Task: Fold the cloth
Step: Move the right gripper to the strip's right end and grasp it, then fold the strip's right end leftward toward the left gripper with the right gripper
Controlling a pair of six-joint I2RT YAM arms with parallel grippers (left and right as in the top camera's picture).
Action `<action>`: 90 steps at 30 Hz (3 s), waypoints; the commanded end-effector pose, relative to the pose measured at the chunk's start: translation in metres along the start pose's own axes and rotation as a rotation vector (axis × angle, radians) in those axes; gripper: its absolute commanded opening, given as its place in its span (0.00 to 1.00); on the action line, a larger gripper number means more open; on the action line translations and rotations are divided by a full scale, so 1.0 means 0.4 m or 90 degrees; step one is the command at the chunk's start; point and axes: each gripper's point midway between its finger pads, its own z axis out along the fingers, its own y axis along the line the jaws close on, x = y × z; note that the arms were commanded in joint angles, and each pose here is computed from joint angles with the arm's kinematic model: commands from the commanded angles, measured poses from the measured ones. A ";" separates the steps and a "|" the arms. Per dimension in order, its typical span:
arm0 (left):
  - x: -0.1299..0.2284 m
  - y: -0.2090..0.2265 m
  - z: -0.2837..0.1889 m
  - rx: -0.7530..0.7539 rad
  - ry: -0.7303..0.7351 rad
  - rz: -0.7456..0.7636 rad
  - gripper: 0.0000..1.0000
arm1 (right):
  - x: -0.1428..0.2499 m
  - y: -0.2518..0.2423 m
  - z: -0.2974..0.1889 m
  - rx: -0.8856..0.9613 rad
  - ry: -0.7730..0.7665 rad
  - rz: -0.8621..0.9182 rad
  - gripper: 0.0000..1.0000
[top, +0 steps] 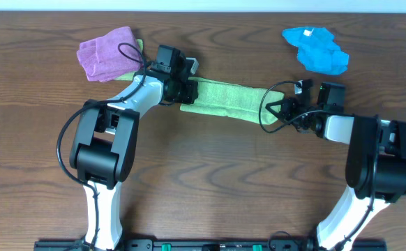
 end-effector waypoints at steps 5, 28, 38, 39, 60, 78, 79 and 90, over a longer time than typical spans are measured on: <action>0.014 0.010 0.011 -0.006 0.011 0.004 0.06 | -0.015 0.011 0.027 -0.010 0.015 0.014 0.02; 0.013 0.014 0.011 -0.013 0.010 0.004 0.06 | -0.053 0.209 0.020 0.016 0.048 -0.090 0.02; 0.013 0.013 0.011 -0.010 0.011 0.004 0.06 | -0.050 0.299 0.063 0.003 0.054 -0.147 0.01; 0.013 0.013 0.011 -0.010 0.011 0.004 0.06 | -0.052 0.311 0.066 0.000 0.054 -0.153 0.02; 0.013 0.013 0.011 -0.010 0.011 0.004 0.06 | 0.056 0.412 0.153 -0.006 0.102 -0.224 0.01; 0.015 0.002 0.011 0.006 0.013 0.003 0.06 | 0.125 0.443 0.215 -0.009 0.124 -0.258 0.02; 0.015 0.002 0.011 0.006 0.013 0.003 0.06 | 0.130 0.440 0.220 -0.007 0.127 -0.258 0.01; 0.017 0.002 0.011 0.006 0.015 0.002 0.06 | 0.135 0.443 0.241 0.004 0.116 -0.256 0.02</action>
